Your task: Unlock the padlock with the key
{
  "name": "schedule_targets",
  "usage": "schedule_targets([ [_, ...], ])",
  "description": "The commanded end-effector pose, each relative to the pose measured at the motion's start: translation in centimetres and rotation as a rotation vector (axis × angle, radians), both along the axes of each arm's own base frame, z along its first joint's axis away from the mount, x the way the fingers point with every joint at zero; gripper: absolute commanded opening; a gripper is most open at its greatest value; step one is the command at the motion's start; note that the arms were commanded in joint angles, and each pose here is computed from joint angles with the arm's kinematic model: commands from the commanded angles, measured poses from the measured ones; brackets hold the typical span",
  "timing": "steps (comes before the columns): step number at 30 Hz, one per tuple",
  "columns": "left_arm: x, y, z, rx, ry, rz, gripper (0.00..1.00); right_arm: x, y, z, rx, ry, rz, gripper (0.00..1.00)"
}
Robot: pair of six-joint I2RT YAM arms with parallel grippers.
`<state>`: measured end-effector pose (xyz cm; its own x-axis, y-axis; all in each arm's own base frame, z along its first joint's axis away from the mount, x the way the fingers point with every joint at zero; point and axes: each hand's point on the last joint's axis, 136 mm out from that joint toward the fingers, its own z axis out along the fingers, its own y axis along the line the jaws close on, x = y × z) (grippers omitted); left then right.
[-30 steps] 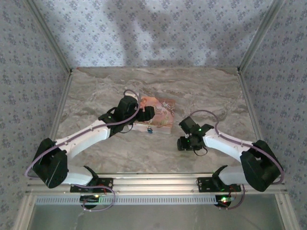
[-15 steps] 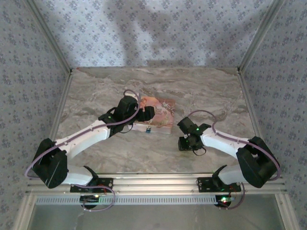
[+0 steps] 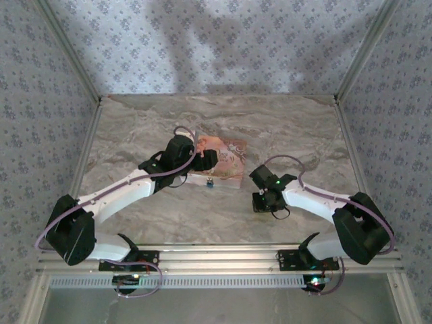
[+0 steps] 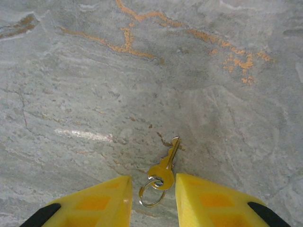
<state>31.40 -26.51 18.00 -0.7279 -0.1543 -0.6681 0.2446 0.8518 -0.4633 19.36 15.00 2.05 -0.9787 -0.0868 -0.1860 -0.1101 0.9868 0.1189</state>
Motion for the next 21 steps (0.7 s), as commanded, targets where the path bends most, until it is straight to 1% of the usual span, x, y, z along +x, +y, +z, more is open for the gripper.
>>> schedule_targets([
  [1, 0.4, 0.01, 2.74, -0.026, -0.055, 0.009, 0.87, -0.47, -0.79, -0.42, -0.048, 0.017, -0.008, 0.32],
  [15, 0.51, -0.04, 2.97, -0.023, -0.055, 0.008, 0.87, -1.04, -1.27, -1.33, -0.068, 0.043, -0.021, 0.32],
  [21, 0.53, -0.03, 3.0, -0.022, -0.055, 0.008, 0.87, -0.98, -1.27, -1.11, -0.064, 0.036, -0.022, 0.22],
])
